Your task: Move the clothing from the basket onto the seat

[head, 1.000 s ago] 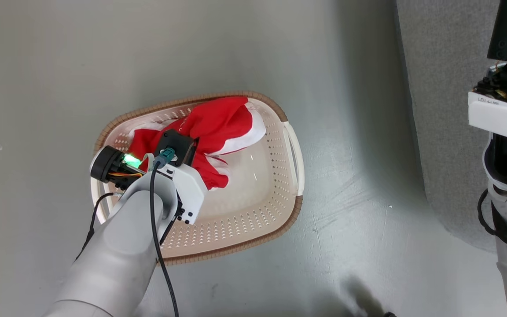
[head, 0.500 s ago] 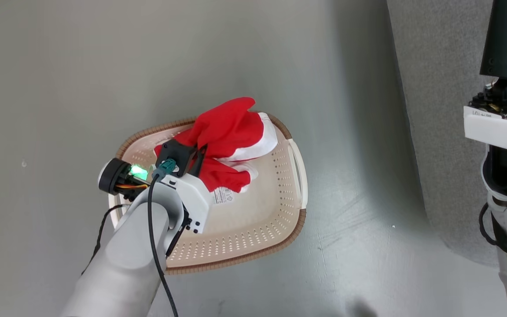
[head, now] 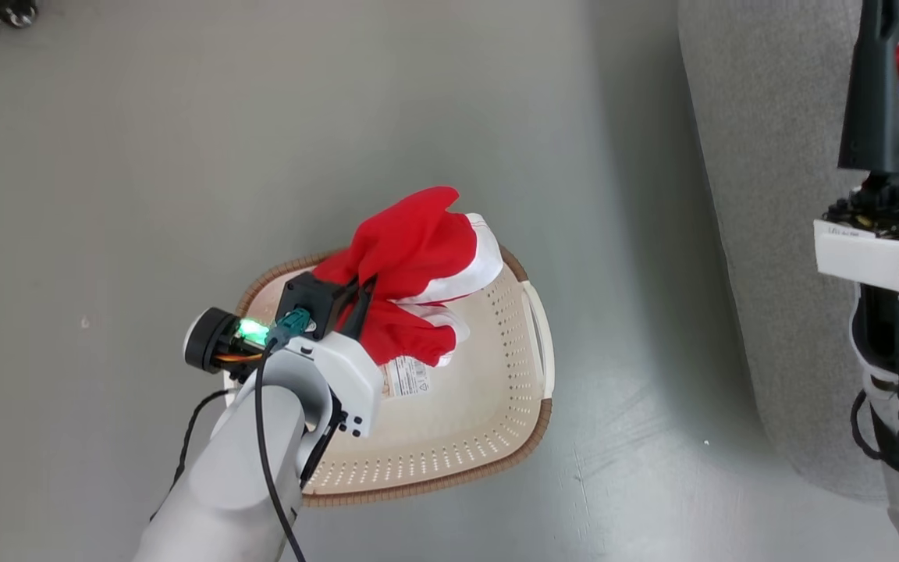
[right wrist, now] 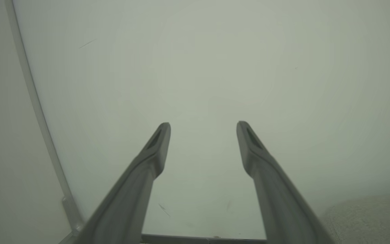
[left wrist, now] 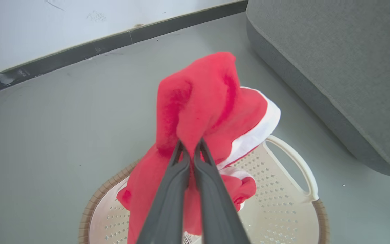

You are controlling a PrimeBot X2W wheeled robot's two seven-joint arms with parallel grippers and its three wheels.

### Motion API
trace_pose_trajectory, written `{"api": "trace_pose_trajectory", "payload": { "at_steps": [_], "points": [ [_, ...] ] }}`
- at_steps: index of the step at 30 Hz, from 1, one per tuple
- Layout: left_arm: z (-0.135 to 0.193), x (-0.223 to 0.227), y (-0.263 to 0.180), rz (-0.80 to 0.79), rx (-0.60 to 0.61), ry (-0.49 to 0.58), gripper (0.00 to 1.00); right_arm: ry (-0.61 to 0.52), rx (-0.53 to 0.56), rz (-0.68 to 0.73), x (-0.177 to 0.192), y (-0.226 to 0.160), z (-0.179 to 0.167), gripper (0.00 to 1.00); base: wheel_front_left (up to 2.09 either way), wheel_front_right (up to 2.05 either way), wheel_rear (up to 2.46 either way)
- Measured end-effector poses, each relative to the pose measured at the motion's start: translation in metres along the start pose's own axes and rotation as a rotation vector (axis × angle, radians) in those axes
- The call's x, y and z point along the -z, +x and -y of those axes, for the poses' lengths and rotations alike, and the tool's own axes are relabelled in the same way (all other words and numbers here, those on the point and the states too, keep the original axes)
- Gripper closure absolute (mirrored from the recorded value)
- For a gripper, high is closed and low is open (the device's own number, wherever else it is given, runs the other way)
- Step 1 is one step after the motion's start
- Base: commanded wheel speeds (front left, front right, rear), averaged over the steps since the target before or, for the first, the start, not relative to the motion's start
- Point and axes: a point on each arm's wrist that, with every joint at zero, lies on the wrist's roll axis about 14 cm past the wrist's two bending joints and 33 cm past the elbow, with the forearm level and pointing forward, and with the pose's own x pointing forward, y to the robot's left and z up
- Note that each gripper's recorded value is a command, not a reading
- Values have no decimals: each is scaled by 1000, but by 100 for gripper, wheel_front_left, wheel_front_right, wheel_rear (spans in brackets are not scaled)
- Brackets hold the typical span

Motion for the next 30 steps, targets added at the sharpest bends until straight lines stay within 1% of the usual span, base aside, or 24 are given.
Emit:
{"api": "trace_pose_trajectory", "payload": {
  "at_steps": [15,20,30],
  "points": [
    [-1,-33,-33,112,-38,-42,100,6,6,7,-21,-18,-5,0,0,0,0],
    [-4,-51,-44,174,-56,-60,100,9,11,6,-26,-25,-6,0,0,0,0],
    [-8,-85,-71,290,-79,-58,100,16,9,4,-36,-41,-12,0,0,0,0]
  ]
}}
